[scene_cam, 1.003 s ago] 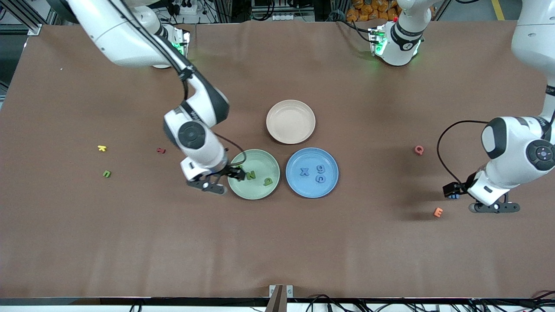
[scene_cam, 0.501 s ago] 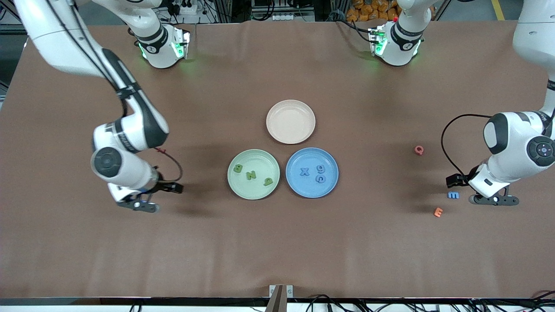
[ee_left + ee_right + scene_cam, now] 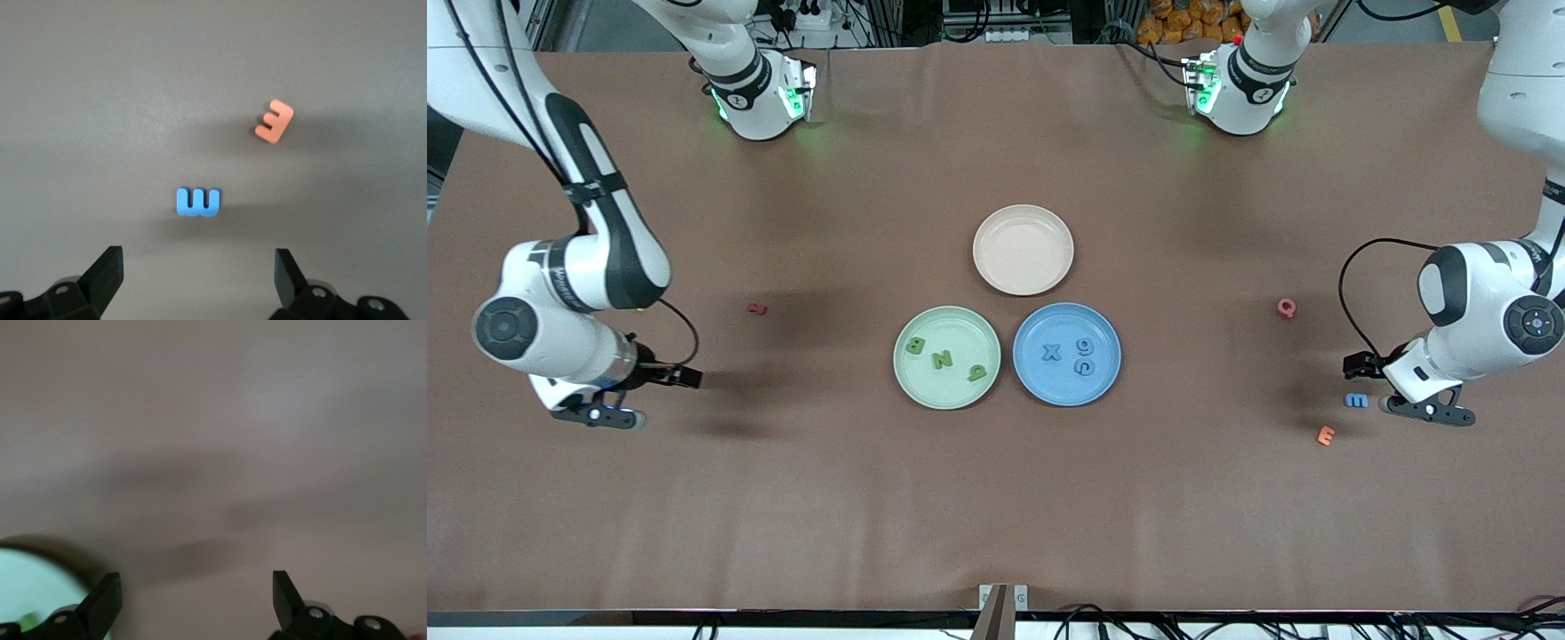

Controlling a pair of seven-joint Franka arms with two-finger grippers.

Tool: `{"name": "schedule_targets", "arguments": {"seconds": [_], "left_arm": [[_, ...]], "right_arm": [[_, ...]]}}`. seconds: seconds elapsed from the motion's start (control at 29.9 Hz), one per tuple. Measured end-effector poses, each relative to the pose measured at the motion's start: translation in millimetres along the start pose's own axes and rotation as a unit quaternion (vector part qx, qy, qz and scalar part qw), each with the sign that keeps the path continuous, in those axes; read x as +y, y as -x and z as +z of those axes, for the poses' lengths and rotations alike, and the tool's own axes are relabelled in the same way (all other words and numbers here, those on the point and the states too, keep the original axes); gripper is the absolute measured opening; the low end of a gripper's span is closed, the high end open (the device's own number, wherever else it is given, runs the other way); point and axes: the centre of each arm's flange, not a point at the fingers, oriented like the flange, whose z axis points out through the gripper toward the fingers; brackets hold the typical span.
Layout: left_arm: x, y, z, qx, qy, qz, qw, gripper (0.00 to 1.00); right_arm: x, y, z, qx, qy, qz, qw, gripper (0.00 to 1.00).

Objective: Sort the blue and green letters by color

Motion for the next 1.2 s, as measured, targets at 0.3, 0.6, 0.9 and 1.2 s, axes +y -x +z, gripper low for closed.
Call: {"name": "schedule_targets", "arguments": {"seconds": [0.3,0.6,0.9,1.2], "left_arm": [[0.2,-10.2,20.0,-0.001,0.015,-0.003,1.000,1.00],[2.3,-21.4,27.2,0.008,0.023,-0.020,1.000,1.00],[6.4,-37.7,26.2,0.019,0.022,-0.033,0.999,1.00],[5.1,-38.8,34.4,0.018,0.024,-0.035,0.999,1.00]], "right_arm": [[110.5,1.2,7.7,0.002,0.000,0.008,1.000,1.00],[139.7,5.4,17.9,0.024,-0.001,0.011,1.000,1.00],[127.1,26.0,54.3,0.047,-0.011,0.004,0.999,1.00],[121.1,44.7,76.1,0.053,-0.017,0.001,0.998,1.00]]}}
